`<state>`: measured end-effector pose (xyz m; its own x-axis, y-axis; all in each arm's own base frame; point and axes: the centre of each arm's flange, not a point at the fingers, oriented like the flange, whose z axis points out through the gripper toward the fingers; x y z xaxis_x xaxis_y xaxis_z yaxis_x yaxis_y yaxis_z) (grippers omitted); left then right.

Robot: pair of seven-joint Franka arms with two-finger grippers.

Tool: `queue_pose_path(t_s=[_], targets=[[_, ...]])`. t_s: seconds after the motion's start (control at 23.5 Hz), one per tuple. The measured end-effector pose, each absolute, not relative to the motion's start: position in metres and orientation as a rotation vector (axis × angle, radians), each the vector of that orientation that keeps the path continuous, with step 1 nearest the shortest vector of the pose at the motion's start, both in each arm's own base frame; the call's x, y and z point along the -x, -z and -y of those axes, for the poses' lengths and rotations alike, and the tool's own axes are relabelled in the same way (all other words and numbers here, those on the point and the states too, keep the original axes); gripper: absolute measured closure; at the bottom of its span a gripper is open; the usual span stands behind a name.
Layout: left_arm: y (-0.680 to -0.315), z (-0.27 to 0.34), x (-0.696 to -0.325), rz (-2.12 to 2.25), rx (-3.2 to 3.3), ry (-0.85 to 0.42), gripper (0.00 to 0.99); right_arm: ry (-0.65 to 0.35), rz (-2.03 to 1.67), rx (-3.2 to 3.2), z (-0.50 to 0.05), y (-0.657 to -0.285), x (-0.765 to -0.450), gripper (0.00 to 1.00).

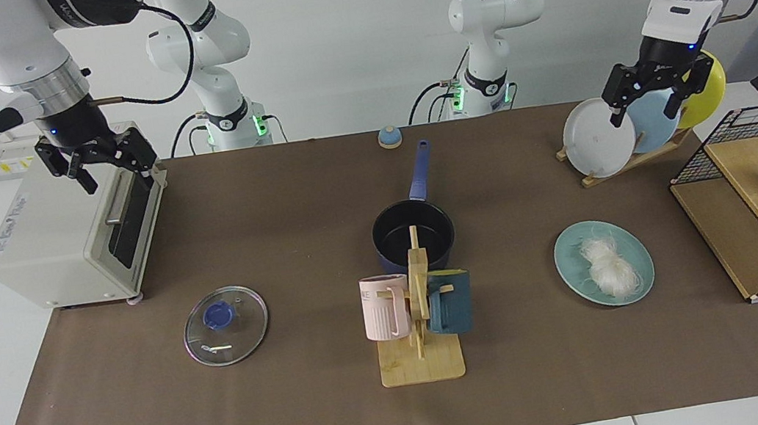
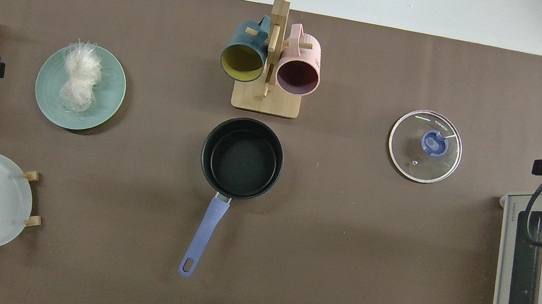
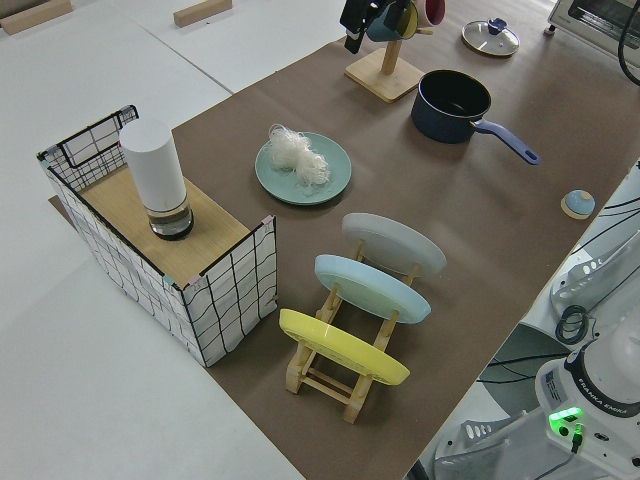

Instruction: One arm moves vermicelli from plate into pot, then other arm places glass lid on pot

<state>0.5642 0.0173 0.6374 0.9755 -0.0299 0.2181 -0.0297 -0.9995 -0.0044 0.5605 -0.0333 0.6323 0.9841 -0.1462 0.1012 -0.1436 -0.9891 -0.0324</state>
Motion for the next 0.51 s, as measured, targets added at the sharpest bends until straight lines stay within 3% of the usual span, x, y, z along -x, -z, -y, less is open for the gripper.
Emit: queue_pose_path(t_s=[0.3, 0.51], targets=[[-0.615, -0.023, -0.586, -0.032, 3.114, 0.38, 0.0, 0.161, -0.227, 3.104, 0.033, -0.632, -0.561, 0.0], [-0.57, -0.025, -0.616, -0.03, 3.113, 0.371, 0.0, 0.161, -0.227, 3.104, 0.033, -0.632, -0.561, 0.0]])
